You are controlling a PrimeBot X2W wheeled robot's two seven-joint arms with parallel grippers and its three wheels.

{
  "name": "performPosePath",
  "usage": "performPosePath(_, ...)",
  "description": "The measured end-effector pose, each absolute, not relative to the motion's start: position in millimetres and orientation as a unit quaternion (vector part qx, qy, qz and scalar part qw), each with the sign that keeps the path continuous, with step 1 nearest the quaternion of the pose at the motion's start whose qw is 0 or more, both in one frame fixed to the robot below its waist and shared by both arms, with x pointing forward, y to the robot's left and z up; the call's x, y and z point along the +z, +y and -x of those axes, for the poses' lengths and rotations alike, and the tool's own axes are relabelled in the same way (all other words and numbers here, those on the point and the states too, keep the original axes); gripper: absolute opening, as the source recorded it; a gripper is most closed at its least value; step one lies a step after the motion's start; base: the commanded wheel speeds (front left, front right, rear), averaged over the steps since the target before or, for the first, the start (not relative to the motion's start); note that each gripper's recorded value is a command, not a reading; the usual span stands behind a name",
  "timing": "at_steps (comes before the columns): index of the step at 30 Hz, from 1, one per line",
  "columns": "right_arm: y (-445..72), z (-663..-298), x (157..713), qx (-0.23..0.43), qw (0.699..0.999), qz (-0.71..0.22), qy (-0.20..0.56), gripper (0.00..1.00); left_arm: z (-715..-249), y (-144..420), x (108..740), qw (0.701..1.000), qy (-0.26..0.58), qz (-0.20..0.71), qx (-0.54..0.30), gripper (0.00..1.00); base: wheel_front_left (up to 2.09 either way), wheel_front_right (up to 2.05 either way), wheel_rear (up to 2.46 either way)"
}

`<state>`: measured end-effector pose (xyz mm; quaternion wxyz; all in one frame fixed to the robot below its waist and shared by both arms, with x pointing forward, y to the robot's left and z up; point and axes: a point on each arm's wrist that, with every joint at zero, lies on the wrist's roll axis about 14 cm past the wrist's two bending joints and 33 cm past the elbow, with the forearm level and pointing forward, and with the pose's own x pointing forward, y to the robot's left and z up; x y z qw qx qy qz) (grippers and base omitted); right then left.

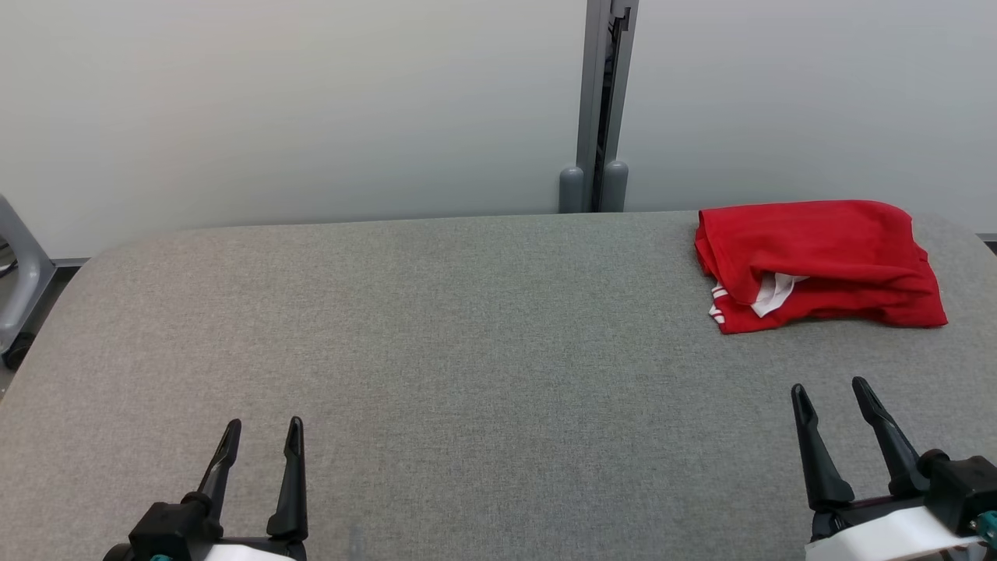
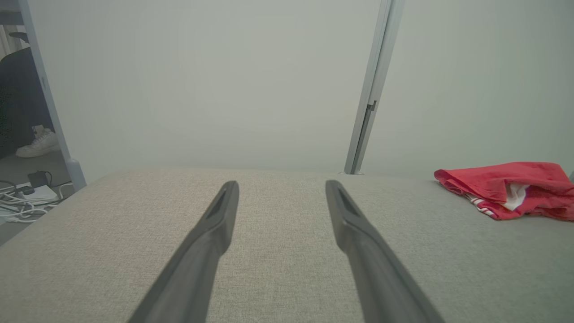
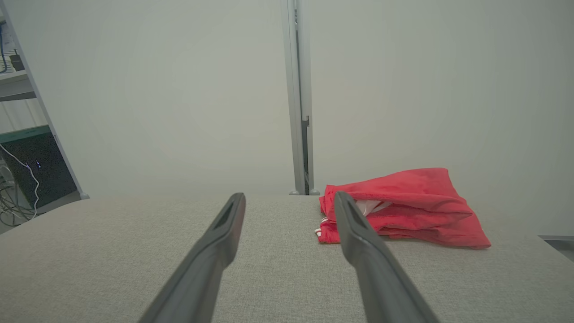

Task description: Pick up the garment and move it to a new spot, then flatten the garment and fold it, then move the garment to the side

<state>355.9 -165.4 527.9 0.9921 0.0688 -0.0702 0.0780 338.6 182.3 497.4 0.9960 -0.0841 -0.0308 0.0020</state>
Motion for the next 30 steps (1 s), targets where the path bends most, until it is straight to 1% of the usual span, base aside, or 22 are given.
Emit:
performPosePath(8,-165,-356,528,0.078,0.992,-0.069,-0.07,1.0,-338,182,496,0.996,-0.029,0.086,0.0,1.0,0.0,0.0,0.0)
performPosePath(9,-165,-356,527,0.078,0.992,-0.07,-0.069,0.0,-338,182,494,0.996,-0.026,0.086,0.0,0.0,0.0,0.0,0.0)
performPosePath(16,-159,-343,495,0.075,0.993,-0.089,-0.019,0.0,-322,180,458,0.994,0.035,0.101,0.008,0.0,0.0,0.0,0.0)
performPosePath(30,-166,-346,498,0.045,0.974,-0.222,-0.019,0.0,-329,196,451,0.97,0.068,0.23,0.048,0.0,0.0,0.0,0.0)
